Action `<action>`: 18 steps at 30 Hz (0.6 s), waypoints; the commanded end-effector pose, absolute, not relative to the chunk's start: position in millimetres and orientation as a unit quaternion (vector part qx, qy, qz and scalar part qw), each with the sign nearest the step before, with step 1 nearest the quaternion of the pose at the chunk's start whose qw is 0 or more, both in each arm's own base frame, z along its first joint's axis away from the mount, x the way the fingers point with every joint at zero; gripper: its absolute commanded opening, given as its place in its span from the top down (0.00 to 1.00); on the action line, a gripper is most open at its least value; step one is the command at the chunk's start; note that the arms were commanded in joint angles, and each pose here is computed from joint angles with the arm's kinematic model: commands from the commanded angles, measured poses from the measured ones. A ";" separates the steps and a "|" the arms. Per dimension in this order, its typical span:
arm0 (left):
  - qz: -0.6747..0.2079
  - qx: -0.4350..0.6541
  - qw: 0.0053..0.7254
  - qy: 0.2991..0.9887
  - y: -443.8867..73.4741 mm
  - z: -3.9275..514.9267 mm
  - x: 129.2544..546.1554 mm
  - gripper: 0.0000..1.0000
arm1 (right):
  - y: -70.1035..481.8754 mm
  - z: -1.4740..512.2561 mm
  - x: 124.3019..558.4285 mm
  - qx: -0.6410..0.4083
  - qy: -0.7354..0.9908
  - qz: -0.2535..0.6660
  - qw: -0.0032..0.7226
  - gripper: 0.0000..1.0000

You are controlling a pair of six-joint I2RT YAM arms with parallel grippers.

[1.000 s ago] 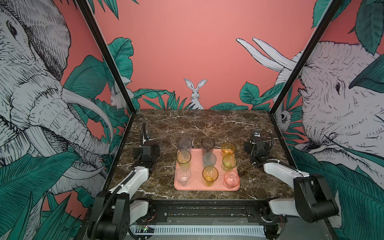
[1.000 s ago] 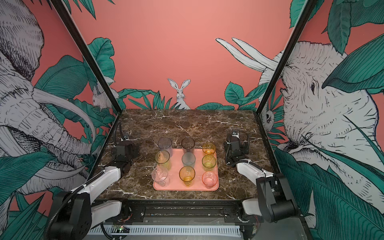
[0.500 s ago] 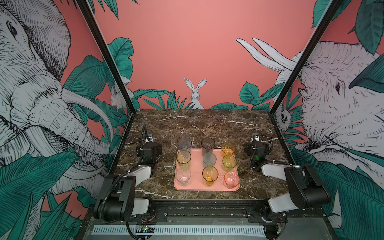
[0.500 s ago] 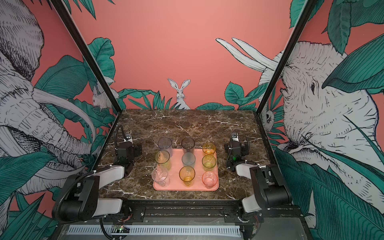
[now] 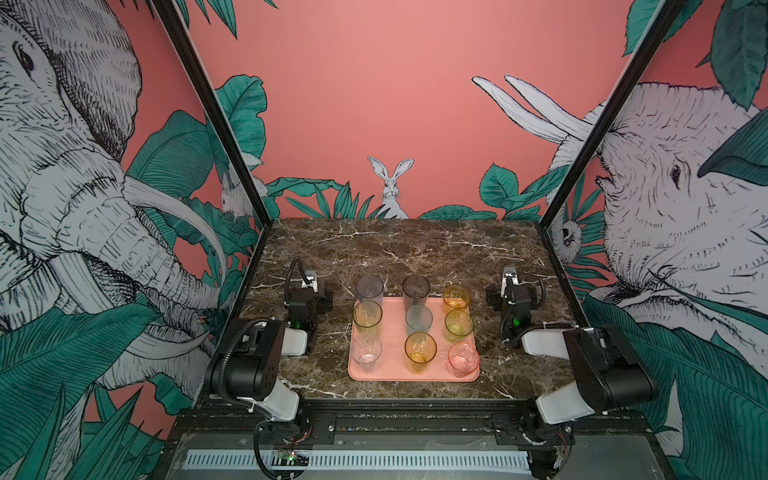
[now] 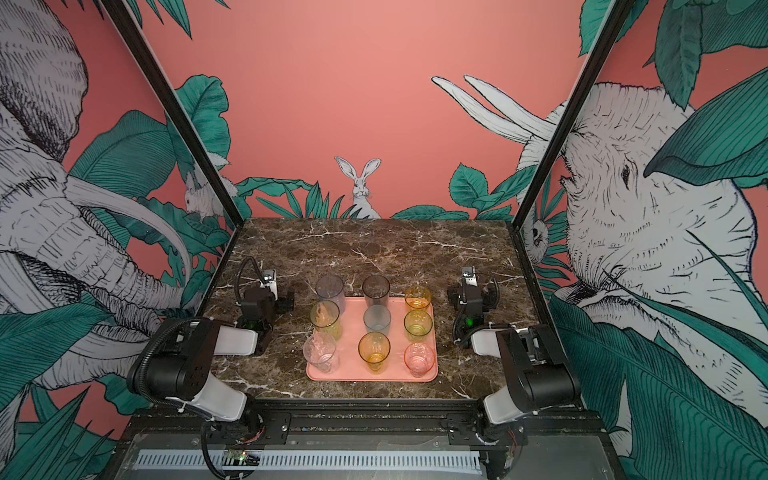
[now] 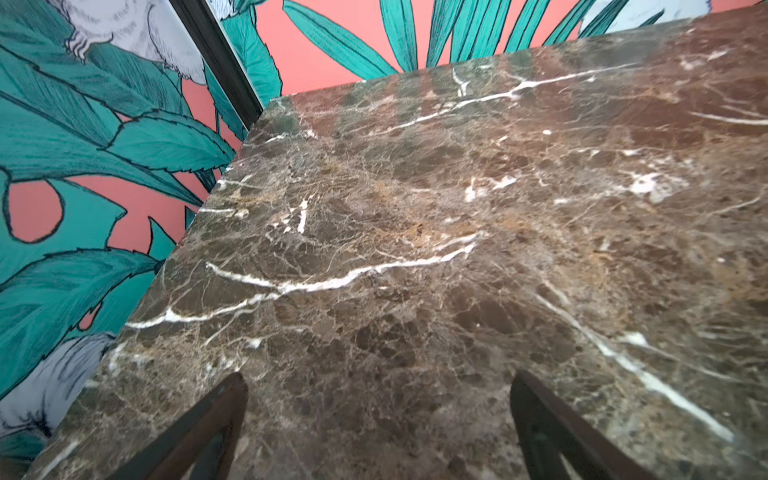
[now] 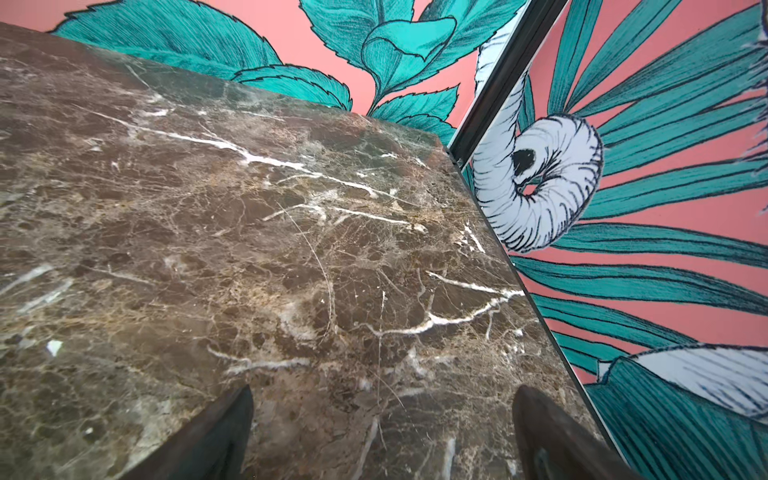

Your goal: Place the glasses into the tray

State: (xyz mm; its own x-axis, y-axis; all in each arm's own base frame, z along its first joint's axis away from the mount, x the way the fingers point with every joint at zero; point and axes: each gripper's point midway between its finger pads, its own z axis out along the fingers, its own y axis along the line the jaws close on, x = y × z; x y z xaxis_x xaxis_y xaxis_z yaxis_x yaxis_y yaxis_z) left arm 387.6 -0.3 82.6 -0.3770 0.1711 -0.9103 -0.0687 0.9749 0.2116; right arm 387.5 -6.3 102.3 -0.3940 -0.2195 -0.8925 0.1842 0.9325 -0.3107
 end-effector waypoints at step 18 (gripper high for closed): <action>0.116 0.016 0.577 0.808 4.9 99.3 396.7 0.00 | -6.9 100.2 387.6 -0.011 0.797 -0.117 0.593 0.01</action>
